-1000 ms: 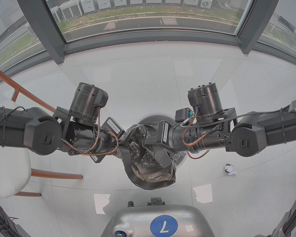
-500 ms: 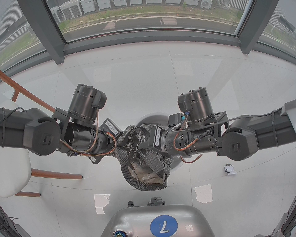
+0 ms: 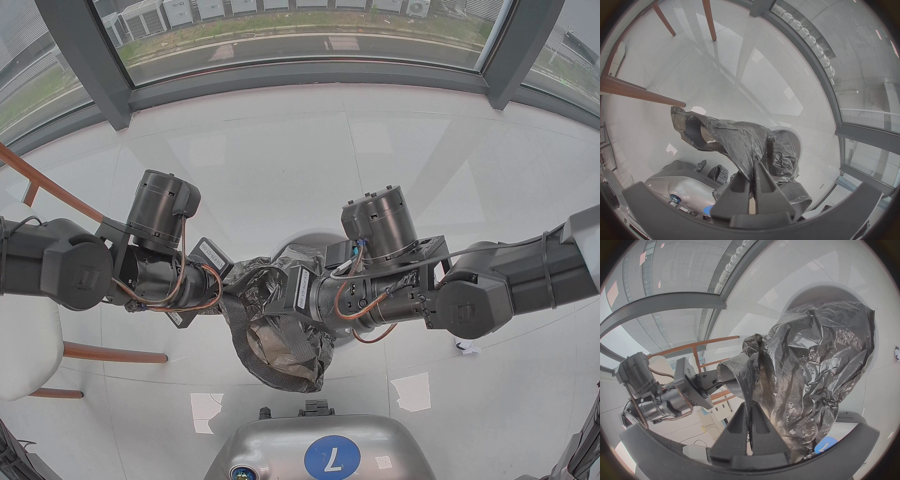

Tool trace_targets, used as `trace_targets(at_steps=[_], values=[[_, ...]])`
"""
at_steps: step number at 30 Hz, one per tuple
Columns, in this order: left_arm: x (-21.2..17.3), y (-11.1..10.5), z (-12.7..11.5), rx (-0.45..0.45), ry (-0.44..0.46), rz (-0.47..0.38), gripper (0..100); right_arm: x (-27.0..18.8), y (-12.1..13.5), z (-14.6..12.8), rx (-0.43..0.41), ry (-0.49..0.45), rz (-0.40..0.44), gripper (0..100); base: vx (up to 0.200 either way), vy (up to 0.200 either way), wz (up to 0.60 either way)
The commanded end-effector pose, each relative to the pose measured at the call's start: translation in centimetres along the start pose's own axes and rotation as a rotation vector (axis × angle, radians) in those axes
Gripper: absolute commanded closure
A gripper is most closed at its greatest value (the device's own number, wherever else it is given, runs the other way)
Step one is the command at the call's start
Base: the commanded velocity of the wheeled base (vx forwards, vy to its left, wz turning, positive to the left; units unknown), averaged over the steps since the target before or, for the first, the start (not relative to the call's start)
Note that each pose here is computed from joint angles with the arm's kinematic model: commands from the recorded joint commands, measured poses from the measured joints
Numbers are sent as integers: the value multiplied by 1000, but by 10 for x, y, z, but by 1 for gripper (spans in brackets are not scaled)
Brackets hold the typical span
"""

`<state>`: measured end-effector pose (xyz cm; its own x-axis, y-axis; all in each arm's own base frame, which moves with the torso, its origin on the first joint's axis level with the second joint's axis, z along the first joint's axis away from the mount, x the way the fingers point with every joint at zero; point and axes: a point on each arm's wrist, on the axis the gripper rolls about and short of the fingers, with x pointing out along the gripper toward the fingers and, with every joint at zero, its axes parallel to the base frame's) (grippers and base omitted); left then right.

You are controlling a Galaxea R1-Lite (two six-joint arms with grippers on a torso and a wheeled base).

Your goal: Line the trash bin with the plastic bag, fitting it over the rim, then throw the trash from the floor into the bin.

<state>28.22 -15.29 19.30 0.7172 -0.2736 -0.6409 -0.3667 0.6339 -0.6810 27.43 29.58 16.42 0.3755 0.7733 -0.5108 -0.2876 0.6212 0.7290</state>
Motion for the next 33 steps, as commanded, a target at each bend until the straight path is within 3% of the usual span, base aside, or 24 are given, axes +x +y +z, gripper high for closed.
trace_targets(at_steps=[1, 13, 17, 24, 32, 33], values=[[0, -1, 0, 0, -2, -5, 100, 6, -7, 2, 10, 3, -18, 100, 0, 0, 0], [-3, -17, 5, 14, -18, -59, 100, -11, -31, 39, 162, -145, 7, 100, 0, 0, 0], [0, -19, 5, 62, -20, -58, 100, -13, -34, 43, 170, -157, 1, 100, 0, 0, 0], [-1, -22, 5, 68, -21, -68, 100, -17, -42, 42, 191, -157, -19, 100, 0, 0, 0], [4, -34, -18, 90, 32, -96, 100, -35, -47, 45, 176, -182, -37, 100, 0, 0, 0], [6, -40, -23, 95, 41, -114, 100, -38, -50, 48, 139, -192, -47, 100, 0, 0, 0]])
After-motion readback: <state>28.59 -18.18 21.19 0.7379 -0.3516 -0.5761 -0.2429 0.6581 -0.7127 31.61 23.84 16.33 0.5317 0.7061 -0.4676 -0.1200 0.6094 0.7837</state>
